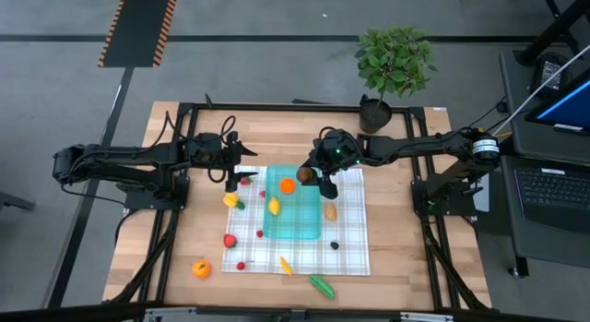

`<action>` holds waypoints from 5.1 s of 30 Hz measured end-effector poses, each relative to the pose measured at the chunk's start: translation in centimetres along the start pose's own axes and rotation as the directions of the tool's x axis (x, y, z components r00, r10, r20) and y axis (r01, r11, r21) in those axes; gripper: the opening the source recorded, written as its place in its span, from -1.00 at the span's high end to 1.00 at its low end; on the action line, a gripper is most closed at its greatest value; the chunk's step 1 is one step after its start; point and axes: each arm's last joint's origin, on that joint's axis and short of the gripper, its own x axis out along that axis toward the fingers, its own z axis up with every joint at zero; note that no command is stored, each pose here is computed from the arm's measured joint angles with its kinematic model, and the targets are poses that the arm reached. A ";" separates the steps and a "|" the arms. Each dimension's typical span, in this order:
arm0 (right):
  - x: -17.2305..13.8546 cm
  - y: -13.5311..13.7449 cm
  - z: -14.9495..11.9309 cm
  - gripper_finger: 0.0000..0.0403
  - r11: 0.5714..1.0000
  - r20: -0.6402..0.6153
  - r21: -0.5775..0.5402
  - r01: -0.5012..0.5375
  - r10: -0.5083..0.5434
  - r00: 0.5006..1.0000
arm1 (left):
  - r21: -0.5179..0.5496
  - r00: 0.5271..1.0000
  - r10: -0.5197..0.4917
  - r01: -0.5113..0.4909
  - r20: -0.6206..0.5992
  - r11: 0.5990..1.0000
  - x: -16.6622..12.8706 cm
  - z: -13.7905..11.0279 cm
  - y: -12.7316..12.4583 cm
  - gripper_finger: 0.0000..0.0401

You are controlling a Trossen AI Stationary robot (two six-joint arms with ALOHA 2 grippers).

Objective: Pick and placing Produce into tupperware
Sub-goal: Put the brown kiwi into the blue bin, then put the top red strawberry into the blue bin

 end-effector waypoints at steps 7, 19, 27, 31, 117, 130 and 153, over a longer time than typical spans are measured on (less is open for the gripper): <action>1.7 -0.4 -1.1 -0.22 1.000 -0.047 0.006 -0.004 0.005 0.999 | 0.000 1.000 0.000 0.000 0.000 1.000 0.0 0.0 0.0 -0.37; 5.6 -1.4 -4.3 -0.22 0.997 -0.178 0.045 0.061 -0.052 0.983 | 0.000 1.000 0.000 0.000 0.000 1.000 0.0 0.0 0.0 -0.37; 6.0 -1.5 -4.8 -0.22 0.996 -0.202 0.048 0.075 -0.064 0.977 | -0.004 1.000 0.000 0.000 0.000 1.000 0.0 0.0 0.0 -0.37; 5.9 -1.5 -5.0 -0.22 0.995 -0.220 0.049 0.083 -0.070 0.973 | -0.004 1.000 0.000 0.000 0.000 1.000 0.0 0.0 0.0 -0.37; -8.0 2.2 -9.6 -0.43 0.974 0.403 -0.110 0.198 -0.138 0.905 | -0.307 0.918 0.098 -0.227 -0.385 0.924 -2.9 1.2 0.1 -0.37; -8.0 2.2 -9.7 -0.44 0.974 0.398 -0.110 0.197 -0.138 0.907 | -0.343 0.871 0.060 -0.253 -0.487 0.905 -4.5 2.5 0.2 -0.37; -7.9 2.0 -9.8 -0.44 0.975 0.378 -0.106 0.197 -0.144 0.915 | -0.210 0.734 0.004 -0.199 -0.679 0.957 1.4 0.7 -1.4 -0.37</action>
